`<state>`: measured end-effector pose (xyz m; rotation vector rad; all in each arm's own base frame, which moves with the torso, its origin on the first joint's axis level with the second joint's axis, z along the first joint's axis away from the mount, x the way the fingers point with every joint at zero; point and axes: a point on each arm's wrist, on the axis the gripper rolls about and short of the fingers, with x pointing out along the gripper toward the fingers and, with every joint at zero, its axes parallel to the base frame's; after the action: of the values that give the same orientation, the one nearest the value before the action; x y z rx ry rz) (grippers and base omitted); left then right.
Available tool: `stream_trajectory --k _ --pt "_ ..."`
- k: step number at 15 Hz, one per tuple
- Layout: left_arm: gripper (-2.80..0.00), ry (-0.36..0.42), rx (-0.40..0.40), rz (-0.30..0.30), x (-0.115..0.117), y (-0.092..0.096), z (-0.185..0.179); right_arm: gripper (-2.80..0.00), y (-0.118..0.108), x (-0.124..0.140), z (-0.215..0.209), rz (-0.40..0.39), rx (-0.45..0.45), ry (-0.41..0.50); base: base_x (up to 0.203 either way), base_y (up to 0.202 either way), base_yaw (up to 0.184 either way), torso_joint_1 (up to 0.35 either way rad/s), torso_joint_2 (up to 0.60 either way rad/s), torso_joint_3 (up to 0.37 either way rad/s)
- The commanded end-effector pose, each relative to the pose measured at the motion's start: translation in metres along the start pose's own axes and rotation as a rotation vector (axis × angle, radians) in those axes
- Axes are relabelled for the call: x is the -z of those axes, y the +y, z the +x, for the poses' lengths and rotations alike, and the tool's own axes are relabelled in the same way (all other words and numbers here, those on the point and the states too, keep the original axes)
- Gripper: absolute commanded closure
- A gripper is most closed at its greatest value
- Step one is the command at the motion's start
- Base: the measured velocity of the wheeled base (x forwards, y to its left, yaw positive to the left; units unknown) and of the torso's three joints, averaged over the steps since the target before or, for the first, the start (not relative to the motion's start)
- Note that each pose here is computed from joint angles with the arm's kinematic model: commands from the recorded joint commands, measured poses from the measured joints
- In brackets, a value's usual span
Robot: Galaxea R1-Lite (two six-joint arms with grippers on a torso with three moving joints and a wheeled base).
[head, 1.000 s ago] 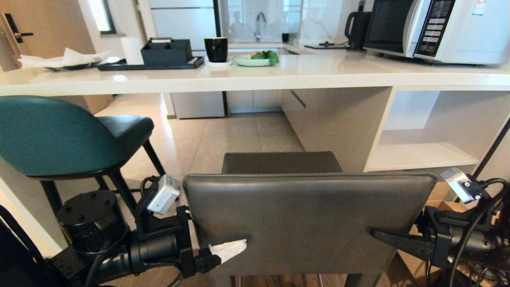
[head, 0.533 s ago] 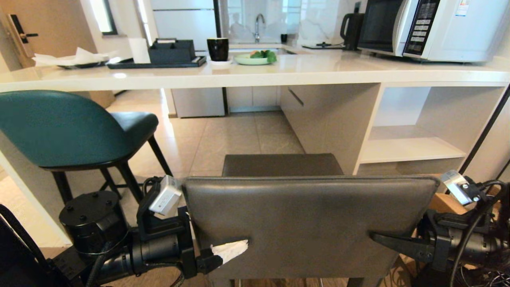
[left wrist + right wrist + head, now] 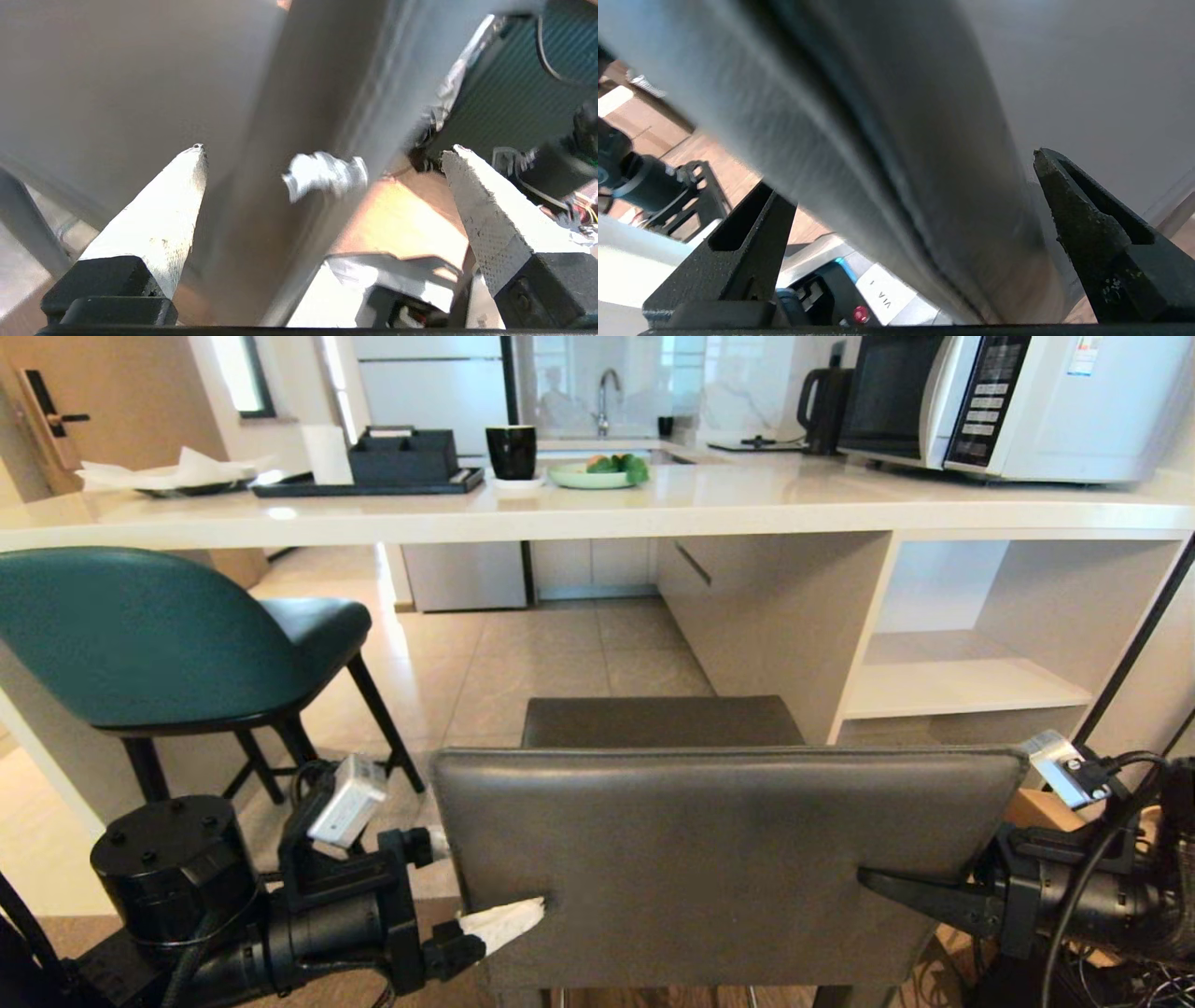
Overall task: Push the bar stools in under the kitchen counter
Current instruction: Pull the gray chair out from under the dining table
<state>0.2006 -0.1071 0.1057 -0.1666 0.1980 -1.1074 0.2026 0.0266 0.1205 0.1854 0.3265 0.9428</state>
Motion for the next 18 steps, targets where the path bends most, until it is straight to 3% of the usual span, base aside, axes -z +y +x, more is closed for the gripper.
stream_trajectory --k 1,7,11,14,17,18 --pt "-2.8 -0.002 -0.009 0.002 0.001 -0.001 -0.004 -2.8 -0.002 0.001 0.0 -0.001 0.003 -0.003 0.0 0.0 0.0 0.0 0.0 0.0" --pt "-2.8 -0.056 -0.07 0.023 -0.01 -0.004 -0.026 -2.8 0.008 -0.01 -0.03 -0.042 0.095 -0.092 0.0 0.0 0.0 0.0 0.0 0.0" --pt "-2.8 -0.094 -0.08 0.055 -0.015 -0.022 -0.047 -2.8 0.043 -0.018 -0.054 -0.04 0.081 -0.185 0.0 0.0 0.0 0.0 0.0 0.0" --pt "-2.8 -0.159 -0.121 0.103 -0.022 -0.038 -0.063 -2.8 0.076 -0.017 -0.075 -0.103 0.072 -0.24 0.0 0.0 0.0 0.0 0.0 0.0" --pt "-2.8 -0.303 -0.327 0.161 -0.039 -0.043 -0.079 -2.8 0.114 -0.015 -0.098 -0.163 0.079 -0.314 0.0 0.0 0.0 0.0 0.0 0.0" --pt "-2.8 -0.342 -0.41 0.173 -0.044 -0.044 -0.086 -2.8 0.125 -0.019 -0.105 -0.157 0.118 -0.356 0.0 0.0 0.0 0.0 0.0 0.0"
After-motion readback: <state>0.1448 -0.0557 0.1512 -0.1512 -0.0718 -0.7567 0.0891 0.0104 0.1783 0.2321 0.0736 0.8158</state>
